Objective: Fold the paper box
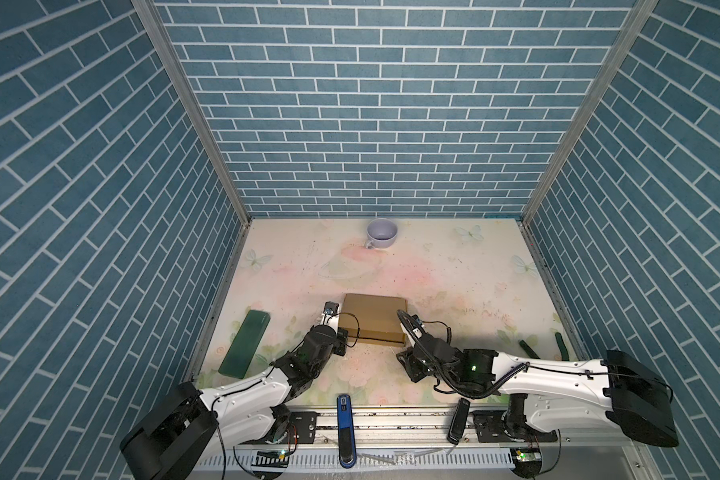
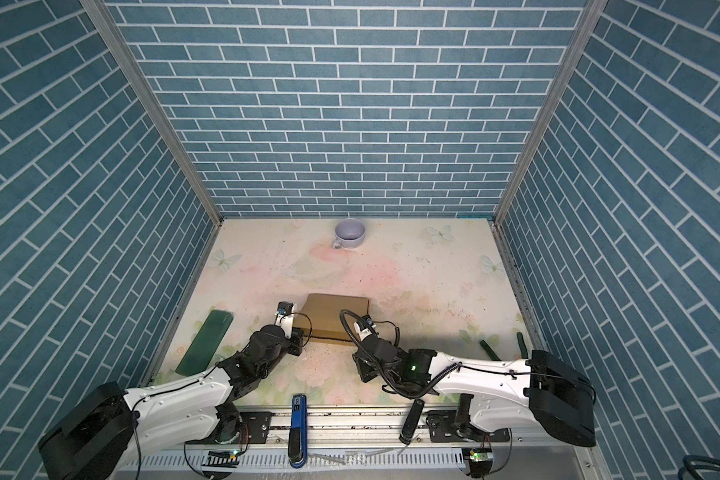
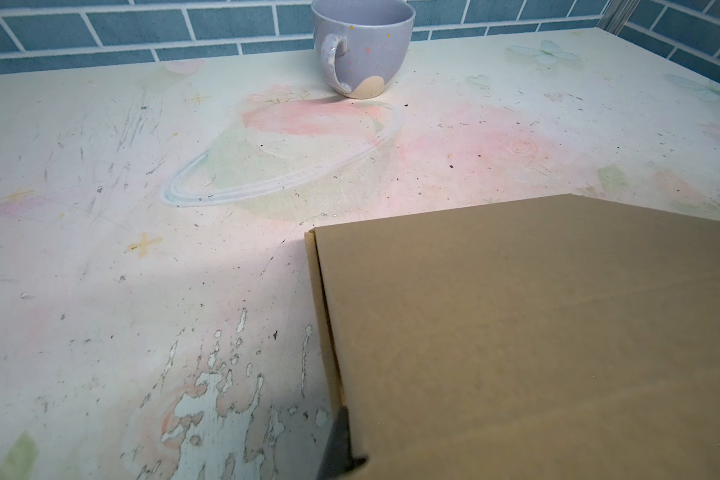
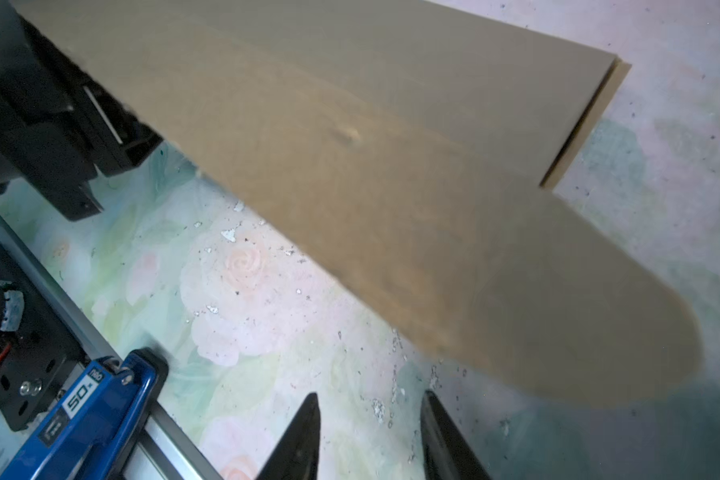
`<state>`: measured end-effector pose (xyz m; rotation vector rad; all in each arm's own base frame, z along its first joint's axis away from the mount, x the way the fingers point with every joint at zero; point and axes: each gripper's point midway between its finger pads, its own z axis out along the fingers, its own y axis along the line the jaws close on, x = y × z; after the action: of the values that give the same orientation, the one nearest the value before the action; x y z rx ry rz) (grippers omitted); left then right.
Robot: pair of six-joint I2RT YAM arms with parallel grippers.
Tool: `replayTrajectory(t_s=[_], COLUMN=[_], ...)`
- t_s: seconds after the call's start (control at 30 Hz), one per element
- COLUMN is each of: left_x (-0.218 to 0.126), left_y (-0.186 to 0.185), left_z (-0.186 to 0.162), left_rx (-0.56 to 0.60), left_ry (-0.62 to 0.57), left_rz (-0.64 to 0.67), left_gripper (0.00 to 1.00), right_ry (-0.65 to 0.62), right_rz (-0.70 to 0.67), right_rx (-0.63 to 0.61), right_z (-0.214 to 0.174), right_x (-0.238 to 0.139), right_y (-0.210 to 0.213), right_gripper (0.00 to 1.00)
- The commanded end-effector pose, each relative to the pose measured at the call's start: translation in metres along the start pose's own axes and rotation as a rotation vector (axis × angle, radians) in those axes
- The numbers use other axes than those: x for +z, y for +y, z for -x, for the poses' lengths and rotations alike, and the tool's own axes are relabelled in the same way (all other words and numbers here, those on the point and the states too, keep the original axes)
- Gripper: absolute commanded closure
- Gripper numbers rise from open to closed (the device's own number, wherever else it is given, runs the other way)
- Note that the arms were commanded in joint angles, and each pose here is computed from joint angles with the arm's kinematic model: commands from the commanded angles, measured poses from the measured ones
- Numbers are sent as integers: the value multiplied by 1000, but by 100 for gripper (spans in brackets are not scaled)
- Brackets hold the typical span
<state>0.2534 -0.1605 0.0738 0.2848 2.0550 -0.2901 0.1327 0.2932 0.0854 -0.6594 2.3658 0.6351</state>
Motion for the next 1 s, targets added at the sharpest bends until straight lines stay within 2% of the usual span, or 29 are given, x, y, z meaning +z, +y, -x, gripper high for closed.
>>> replayTrajectory(t_s=[0.0,0.33,0.6,0.77,0.97], left_x=[0,3,0,0,0], left_y=[1,0,0,-1,-3], left_z=[-16,-19,-16,-16,-16], left_rx=[24,30,20,21,23], left_ry=[56,73,62,62,64], left_rz=[-1,0,-3,-6,-10], left_gripper=[100,100,100,100,100], right_ry=[8,-105,-274,-269,-237], right_rz=[-22,-57,-153,-174,-185], right_rx=[16,44,0,-74,-132], right_z=[-9,5,63,101,132], right_x=[-8,-52,-100,-95,-69], right_y=[-8,-31,-39,-21,-2], right_gripper=[60,60,62,62,62])
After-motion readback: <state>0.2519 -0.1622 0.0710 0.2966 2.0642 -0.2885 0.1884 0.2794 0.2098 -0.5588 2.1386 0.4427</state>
